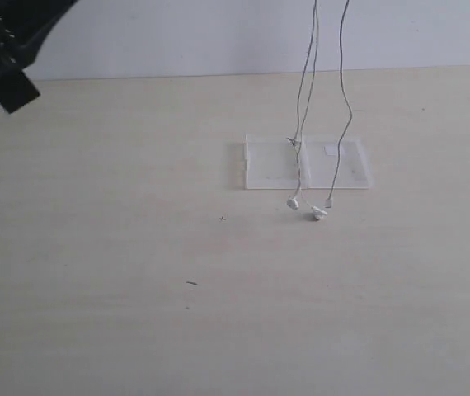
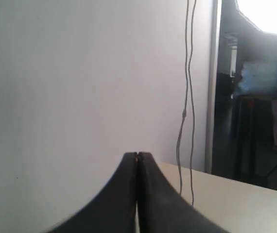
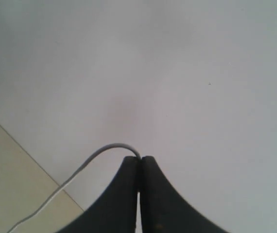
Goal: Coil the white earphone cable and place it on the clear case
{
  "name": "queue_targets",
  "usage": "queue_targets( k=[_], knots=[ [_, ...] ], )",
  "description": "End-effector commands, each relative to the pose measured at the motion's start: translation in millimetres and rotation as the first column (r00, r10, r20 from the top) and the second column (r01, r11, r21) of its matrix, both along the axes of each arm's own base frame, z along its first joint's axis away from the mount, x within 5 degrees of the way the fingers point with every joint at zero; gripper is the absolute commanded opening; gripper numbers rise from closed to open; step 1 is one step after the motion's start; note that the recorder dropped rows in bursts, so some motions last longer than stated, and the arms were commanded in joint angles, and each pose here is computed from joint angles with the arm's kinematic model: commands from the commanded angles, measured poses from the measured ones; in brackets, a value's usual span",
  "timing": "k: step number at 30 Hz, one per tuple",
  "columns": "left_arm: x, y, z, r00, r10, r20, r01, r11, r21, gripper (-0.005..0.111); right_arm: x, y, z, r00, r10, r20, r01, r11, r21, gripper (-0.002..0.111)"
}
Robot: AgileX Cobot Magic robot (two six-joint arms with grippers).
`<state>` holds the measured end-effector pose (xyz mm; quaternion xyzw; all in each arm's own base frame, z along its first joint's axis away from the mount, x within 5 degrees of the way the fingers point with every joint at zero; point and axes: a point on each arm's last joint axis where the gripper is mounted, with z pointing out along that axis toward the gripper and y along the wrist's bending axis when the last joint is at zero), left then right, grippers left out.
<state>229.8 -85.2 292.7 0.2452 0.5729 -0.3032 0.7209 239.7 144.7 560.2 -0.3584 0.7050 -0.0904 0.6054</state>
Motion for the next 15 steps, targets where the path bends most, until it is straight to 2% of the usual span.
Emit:
queue_targets(
  k=[1, 5, 7, 12, 15],
  knots=[
    [26.0, -10.8, -11.0, 0.995, -0.094, -0.013, 0.095, 0.995, 0.03, 0.0, -3.8, -1.9, 7.1, 0.999, 0.014, 0.038, -0.015, 1.0, 0.024, 0.0],
    [42.6, -18.9, -15.3, 0.989, -0.147, -0.003, 0.147, 0.989, 0.015, 0.012, -4.3, 0.3, 8.5, 0.998, 0.035, 0.046, -0.037, 0.998, 0.047, 0.0],
    [48.0, -25.7, -14.4, 0.986, -0.169, 0.005, 0.169, 0.985, 0.017, 0.023, -4.5, 0.9, 8.6, 0.998, 0.04, 0.045, -0.042, 0.998, 0.053, 0.0],
    [57.7, -48.2, -9.6, 0.974, -0.224, 0.024, 0.223, 0.974, 0.035, 0.062, -4.6, 0.7, 7.5, 0.999, 0.038, 0.034, -0.04, 0.998, 0.049, 0.0],
    [64.0, -62.0, -12.3, 0.972, -0.237, 0.003, 0.236, 0.97, 0.066, 0.075, -5.4, 1.2, 5.2, 0.999, 0.044, 0.004, -0.044, 0.998, 0.055, 0.0]
  ],
)
